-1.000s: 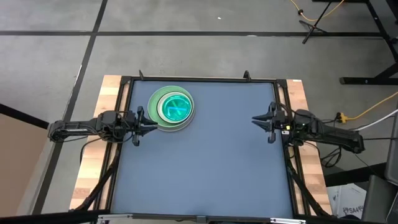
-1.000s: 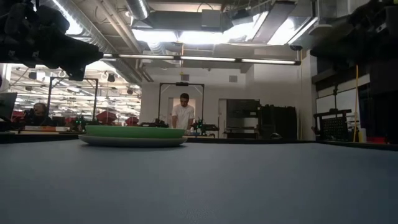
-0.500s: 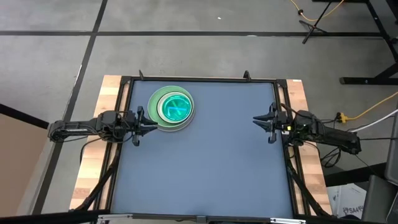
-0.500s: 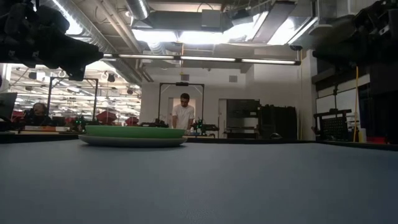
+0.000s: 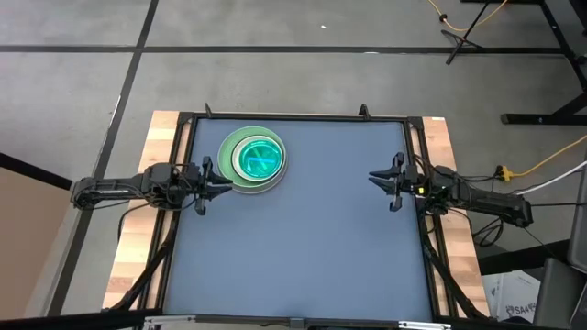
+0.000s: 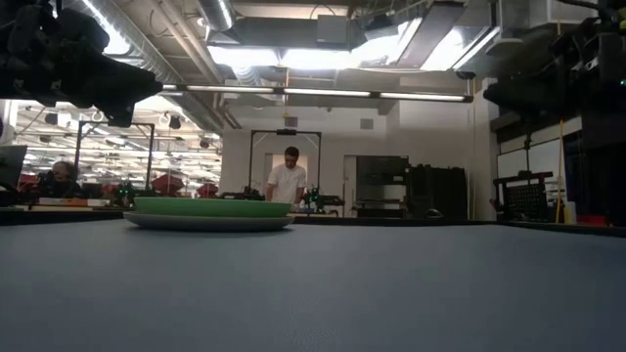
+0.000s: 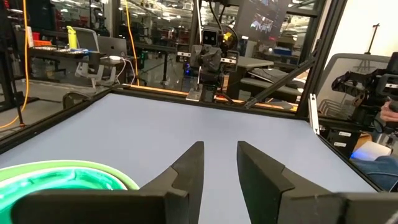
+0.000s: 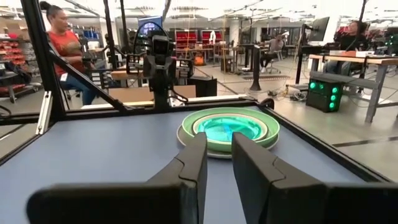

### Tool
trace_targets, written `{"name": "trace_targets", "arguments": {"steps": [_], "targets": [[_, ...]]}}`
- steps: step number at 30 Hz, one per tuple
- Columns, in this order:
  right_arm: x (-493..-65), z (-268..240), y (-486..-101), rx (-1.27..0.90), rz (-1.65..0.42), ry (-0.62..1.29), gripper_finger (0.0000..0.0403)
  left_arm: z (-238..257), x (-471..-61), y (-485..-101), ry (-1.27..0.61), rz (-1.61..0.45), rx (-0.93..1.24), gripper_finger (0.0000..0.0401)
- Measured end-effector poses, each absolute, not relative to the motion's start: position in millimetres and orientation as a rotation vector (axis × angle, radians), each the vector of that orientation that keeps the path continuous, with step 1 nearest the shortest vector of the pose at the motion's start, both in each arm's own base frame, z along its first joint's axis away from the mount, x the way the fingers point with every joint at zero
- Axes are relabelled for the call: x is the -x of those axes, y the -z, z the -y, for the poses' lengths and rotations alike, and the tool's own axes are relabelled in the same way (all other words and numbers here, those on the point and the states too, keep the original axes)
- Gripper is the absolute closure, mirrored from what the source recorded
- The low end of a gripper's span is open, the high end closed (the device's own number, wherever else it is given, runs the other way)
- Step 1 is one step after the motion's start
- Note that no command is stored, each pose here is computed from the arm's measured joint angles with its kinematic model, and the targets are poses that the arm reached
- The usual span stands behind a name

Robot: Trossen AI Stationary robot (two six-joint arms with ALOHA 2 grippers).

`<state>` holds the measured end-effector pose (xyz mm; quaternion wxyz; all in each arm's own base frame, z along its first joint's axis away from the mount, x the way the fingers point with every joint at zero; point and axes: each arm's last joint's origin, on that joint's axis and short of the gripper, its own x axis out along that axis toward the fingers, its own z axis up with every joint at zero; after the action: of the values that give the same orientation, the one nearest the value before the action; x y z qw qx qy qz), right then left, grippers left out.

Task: Stack plastic plates
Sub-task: Return to Home Position

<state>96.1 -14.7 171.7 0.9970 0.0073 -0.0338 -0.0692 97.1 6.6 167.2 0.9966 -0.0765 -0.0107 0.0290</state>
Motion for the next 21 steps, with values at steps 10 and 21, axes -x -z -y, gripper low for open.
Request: {"name": "trace_targets", "arguments": {"steps": [10, 21], "targets": [[-96.3, 14.8, -167.7, -0.017, 0.026, 0.139, 0.0336, -6.6, -97.1, -167.2, -0.058, 0.022, 0.153, 0.0312], [-96.3, 15.0, -167.4, -0.02, 0.023, 0.146, 0.0336, -6.6, -97.1, -167.1, -0.058, 0.021, 0.153, 0.0312]]}}
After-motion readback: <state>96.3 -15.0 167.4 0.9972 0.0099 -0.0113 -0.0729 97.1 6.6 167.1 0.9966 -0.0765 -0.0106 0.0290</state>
